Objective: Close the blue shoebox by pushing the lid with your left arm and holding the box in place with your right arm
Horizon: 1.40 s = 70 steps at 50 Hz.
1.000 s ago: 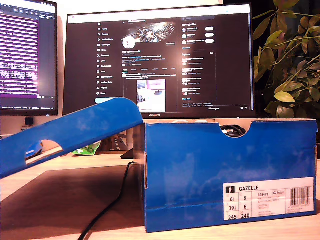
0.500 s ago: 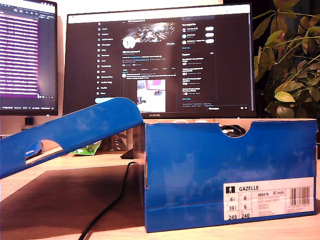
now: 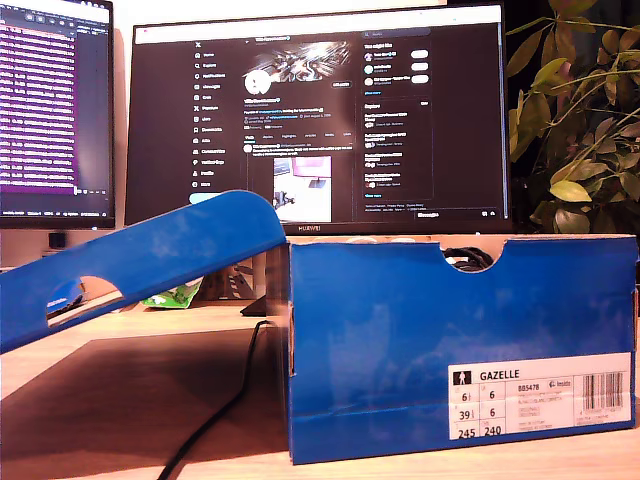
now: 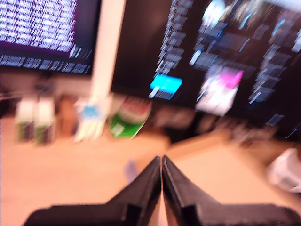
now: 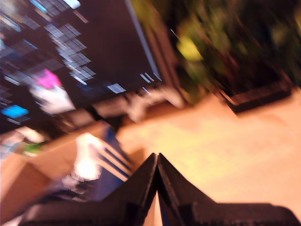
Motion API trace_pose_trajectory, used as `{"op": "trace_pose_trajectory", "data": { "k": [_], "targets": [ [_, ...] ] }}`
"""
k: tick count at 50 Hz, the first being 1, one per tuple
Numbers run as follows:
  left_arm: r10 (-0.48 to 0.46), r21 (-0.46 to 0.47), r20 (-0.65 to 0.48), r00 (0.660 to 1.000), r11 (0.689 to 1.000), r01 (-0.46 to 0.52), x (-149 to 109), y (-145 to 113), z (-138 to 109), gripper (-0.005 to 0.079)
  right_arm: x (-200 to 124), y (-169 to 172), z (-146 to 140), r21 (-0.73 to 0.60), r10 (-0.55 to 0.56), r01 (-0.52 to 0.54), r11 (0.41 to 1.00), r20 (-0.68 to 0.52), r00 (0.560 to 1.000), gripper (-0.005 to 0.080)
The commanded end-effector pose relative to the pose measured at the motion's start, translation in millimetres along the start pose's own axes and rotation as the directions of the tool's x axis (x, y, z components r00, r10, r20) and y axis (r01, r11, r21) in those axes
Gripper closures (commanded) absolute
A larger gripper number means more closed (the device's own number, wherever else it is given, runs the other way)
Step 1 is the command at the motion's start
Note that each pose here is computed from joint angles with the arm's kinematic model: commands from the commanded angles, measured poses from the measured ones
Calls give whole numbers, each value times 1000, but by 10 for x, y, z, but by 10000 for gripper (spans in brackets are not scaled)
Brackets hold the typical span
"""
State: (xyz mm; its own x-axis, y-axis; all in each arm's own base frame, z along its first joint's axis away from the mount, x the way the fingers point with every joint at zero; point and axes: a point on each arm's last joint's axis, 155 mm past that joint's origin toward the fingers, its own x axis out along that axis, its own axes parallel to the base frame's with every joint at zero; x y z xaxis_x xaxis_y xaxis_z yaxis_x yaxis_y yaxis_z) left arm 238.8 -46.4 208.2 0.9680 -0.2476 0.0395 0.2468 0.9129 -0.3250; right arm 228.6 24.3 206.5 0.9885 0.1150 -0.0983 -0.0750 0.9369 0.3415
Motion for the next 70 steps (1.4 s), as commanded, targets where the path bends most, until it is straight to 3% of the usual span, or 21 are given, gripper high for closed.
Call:
{"op": "trace_pose_trajectory", "data": {
  "k": [1, 12, 22, 32, 39, 53, 57, 70],
  "targets": [
    [-15, -27, -30, 999, 1000, 14, 11, -57, 29, 761, 15, 53, 1, 22, 13, -12, 1000, -42, 999, 764],
    [-29, -87, -195, 980, 996, 12, 119, -136, -10, 761, 151, 288, 107, 5, 77, -77, 997, -174, 982, 764],
    [-6, -128, -393, 920, 991, -48, 257, -48, -206, 761, 476, 376, -52, -62, 101, -131, 989, -358, 928, 764],
    [10, -159, -603, 797, 978, -133, 350, 203, -606, 761, 824, 258, -492, -81, 75, -139, 987, -531, 844, 764],
    [21, -185, -697, 717, 960, -208, 323, 425, -878, 761, 986, 273, -819, -42, 124, -189, 981, -616, 778, 764],
    [-82, -296, -825, 559, 905, -304, 167, 552, -1407, 761, 1183, 298, -1232, 46, 201, -235, 971, -688, 697, 764],
    [-106, -315, -844, 527, 892, -325, 144, 555, -1515, 761, 1206, 284, -1284, 49, 202, -235, 971, -696, 689, 764],
    [-240, -411, -852, 465, 858, -310, 149, 372, -1736, 761, 1234, 386, -1264, 78, 256, -280, 957, -681, 686, 764]
  ]
}}
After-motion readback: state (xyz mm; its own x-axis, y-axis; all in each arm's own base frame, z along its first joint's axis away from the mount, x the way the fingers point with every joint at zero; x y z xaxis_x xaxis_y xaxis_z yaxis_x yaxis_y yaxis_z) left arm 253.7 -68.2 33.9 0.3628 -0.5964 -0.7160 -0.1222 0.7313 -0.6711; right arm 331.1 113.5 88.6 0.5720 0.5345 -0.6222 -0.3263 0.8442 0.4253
